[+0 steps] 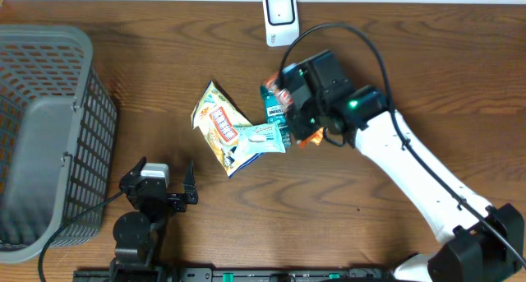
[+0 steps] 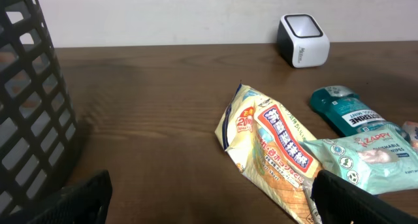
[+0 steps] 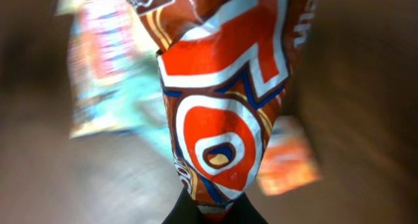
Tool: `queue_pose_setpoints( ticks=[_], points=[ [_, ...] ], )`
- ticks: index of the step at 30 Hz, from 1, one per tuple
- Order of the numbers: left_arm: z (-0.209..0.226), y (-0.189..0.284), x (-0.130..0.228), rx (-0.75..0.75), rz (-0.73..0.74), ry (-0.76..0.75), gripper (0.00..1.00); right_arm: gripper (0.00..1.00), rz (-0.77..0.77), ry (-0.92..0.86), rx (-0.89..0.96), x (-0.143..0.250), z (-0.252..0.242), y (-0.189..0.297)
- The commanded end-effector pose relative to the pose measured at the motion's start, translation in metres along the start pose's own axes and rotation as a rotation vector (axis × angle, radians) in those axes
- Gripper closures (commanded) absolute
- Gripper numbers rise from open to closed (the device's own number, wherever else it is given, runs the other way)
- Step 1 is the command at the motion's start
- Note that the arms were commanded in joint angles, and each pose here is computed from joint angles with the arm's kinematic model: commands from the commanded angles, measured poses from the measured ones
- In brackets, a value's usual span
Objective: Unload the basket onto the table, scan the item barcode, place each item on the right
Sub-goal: 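Carry the TOP bar to the white scanner at the back, then swing the TOP bar to the right table edge and release it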
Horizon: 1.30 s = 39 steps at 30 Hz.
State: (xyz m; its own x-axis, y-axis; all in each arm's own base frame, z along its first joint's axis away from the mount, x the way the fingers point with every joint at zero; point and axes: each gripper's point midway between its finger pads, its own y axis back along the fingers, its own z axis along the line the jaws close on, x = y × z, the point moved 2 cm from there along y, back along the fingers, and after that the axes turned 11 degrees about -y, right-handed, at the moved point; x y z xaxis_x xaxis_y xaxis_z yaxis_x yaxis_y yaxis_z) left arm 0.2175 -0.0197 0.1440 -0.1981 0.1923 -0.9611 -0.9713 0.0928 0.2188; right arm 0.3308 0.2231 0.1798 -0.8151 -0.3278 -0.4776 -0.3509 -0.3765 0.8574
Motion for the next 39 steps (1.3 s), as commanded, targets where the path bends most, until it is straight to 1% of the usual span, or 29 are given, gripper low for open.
queue_pose_setpoints(
  ticks=[1,4,6,7,10,13,17,20,26,33,39],
  points=[
    [-0.003,-0.001,0.012,0.013,0.041,0.007,0.02,0.99,-0.045,-0.163,0.179,-0.016,-0.056,-0.019],
    [-0.003,-0.001,0.012,0.013,0.041,0.007,0.02,0.99,-0.051,-0.192,0.172,-0.032,-0.070,-0.037],
    [-0.003,-0.001,0.012,0.013,0.041,0.007,0.02,0.99,-0.060,-0.187,0.179,-0.050,-0.079,-0.047],
    [-0.003,-0.001,0.012,0.013,0.041,0.007,0.02,0.99,-0.072,-0.181,0.185,-0.071,-0.087,-0.057],
    [-0.003,-0.001,0.012,0.013,0.041,0.007,0.02,0.99,-0.092,-0.193,0.194,-0.108,-0.102,-0.074],
    [-0.003,-0.001,0.012,0.013,0.041,0.007,0.02,0.99,-0.102,-0.208,0.202,-0.136,-0.117,-0.091],
    [-0.003,-0.001,0.012,0.013,0.041,0.007,0.02,0.99,-0.109,-0.219,0.200,-0.160,-0.130,-0.118],
    [-0.003,-0.001,0.012,0.013,0.041,0.007,0.02,0.99,-0.117,-0.229,0.163,-0.168,-0.133,-0.142],
    [-0.003,-0.001,0.012,0.013,0.041,0.007,0.02,0.99,-0.139,-0.252,0.128,-0.172,-0.136,-0.171],
    [-0.003,-0.001,0.012,0.013,0.041,0.007,0.02,0.99,-0.172,-0.281,0.128,-0.179,-0.139,-0.171],
    [-0.003,-0.001,0.012,0.013,0.041,0.007,0.02,0.99,-0.127,-0.350,0.145,-0.169,-0.153,-0.157]
  ],
)
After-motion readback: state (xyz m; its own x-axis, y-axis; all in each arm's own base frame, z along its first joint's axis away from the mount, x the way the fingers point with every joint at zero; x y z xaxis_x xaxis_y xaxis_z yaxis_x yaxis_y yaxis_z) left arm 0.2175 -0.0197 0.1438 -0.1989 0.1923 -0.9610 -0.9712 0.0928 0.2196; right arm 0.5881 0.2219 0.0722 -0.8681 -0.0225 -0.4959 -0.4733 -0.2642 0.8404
